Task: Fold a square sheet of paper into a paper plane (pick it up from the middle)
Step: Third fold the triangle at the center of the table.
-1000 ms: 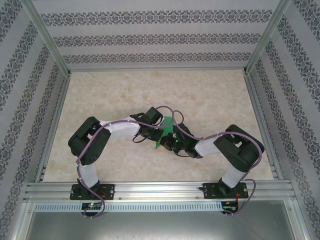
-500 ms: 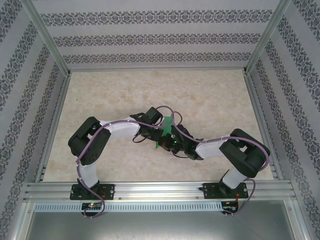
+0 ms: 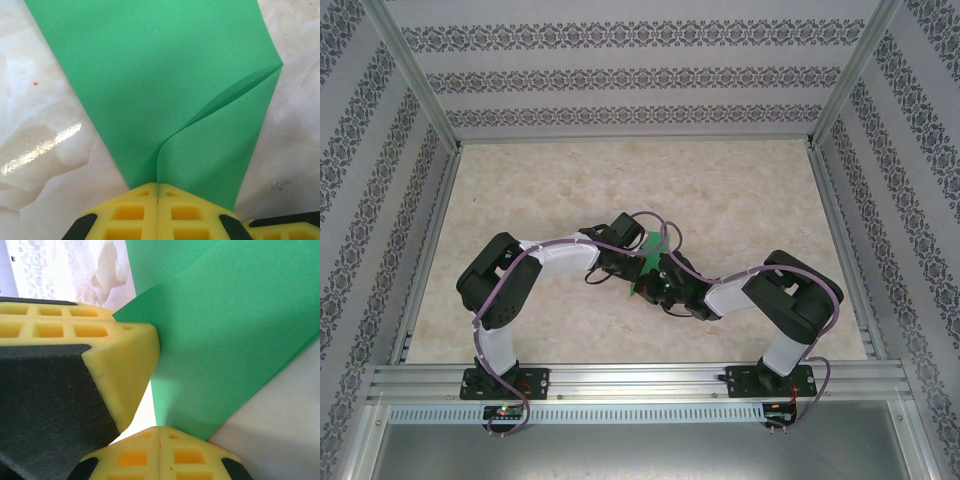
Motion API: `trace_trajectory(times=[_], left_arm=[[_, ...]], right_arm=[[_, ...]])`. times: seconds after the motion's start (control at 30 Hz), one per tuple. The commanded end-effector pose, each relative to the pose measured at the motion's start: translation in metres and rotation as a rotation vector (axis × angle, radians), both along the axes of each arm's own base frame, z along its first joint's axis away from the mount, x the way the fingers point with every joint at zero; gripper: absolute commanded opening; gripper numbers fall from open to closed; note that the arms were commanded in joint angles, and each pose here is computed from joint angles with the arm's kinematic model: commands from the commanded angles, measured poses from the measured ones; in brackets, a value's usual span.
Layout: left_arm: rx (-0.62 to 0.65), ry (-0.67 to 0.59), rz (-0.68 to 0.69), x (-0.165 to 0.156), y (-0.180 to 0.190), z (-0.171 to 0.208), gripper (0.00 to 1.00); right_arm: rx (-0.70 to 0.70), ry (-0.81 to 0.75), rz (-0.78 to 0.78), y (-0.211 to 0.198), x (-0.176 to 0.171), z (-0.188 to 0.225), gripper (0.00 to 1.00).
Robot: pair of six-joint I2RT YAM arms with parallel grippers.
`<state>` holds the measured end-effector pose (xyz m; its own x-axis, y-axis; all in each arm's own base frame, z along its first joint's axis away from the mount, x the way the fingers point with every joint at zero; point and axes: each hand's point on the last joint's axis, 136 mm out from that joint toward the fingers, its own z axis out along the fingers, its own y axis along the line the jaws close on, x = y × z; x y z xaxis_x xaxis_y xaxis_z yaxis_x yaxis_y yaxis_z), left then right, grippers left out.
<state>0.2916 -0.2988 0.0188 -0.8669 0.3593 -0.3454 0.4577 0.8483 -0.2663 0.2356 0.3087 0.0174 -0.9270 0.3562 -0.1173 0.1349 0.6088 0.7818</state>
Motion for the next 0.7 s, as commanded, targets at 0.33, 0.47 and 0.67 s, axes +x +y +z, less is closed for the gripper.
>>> trace_trajectory(times=[0.33,0.47,0.67], left_arm=[[0.03,0.062,0.0,-0.005,0.004,-0.019,0.0],[0.03,0.06,-0.002,-0.004,0.004,-0.019,0.0],[0.03,0.058,0.007,-0.002,0.006,-0.018,0.0]], right_arm=[[-0.011,-0.018,0.011,0.013,-0.007,0.008,0.03],[-0.07,0.016,0.009,0.009,-0.002,-0.009,0.02],[-0.117,0.045,-0.01,-0.003,-0.007,-0.013,0.02]])
